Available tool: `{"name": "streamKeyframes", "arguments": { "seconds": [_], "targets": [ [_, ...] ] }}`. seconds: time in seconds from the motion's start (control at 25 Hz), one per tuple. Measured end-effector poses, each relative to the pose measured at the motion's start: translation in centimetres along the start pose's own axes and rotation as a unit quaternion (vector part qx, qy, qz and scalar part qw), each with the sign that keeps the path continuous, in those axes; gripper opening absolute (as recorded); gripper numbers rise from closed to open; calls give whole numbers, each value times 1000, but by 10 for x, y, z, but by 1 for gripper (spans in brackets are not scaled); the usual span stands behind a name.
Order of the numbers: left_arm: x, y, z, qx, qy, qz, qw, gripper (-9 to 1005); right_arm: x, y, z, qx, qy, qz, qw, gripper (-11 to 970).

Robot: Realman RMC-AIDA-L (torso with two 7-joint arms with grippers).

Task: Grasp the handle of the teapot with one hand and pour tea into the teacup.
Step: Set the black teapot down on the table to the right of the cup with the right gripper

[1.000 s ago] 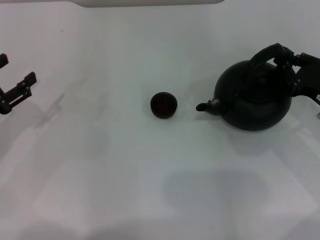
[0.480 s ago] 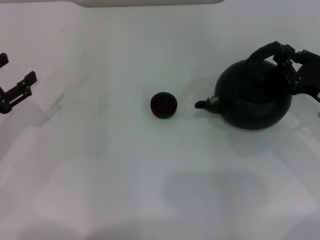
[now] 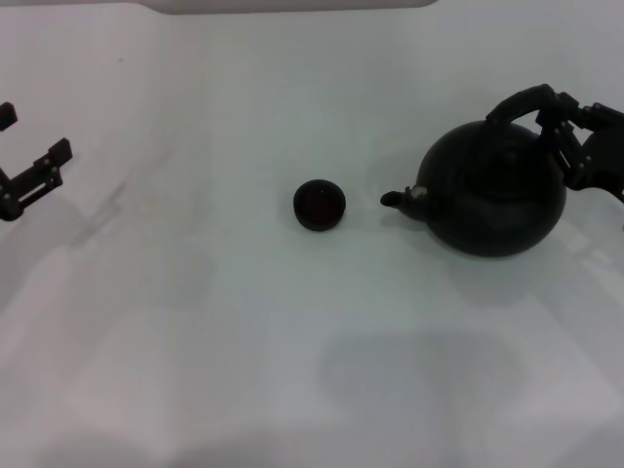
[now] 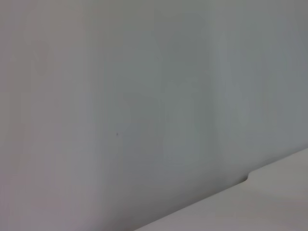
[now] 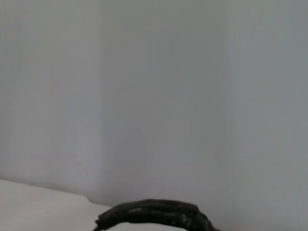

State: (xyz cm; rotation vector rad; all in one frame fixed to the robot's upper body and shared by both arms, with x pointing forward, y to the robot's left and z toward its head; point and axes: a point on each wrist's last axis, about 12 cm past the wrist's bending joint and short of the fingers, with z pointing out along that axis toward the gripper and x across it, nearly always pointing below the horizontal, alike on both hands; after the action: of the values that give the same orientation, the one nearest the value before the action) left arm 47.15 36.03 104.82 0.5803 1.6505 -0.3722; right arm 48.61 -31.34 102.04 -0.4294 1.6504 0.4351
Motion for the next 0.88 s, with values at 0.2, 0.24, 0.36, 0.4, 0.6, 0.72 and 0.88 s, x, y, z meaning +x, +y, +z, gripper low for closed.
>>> {"name": "streamKeyframes", "arguments": {
  "seconds": [0.2, 0.24, 0.36, 0.4, 0.6, 0.72, 0.88],
  "targets": [
    [0, 0, 0, 0, 0, 1, 1000, 772, 2, 0, -2, -2, 2, 1, 1000, 213],
    [0, 0, 0, 0, 0, 1, 1000, 772, 2, 0, -3, -2, 2, 1, 1000, 221],
    [-1, 1, 0, -1, -1, 2, 1000, 772, 2, 0, -3, -2, 1, 2, 1000, 245],
    [-1, 1, 0, -1, -1, 2, 1000, 772, 2, 0, -4, -2, 1, 2, 1000, 253],
    [-1, 2, -1, -2, -1, 3, 1000, 772, 3, 0, -8, -1, 0, 4, 1000, 273],
    [-1, 3, -1, -4, 0, 6, 1000, 772, 4, -1, -10, 1, 2, 4, 1000, 282],
    [-2, 4, -2, -5, 1, 9, 1000, 772, 6, -5, -16, 14, 4, 8, 1000, 294]
  ]
}}
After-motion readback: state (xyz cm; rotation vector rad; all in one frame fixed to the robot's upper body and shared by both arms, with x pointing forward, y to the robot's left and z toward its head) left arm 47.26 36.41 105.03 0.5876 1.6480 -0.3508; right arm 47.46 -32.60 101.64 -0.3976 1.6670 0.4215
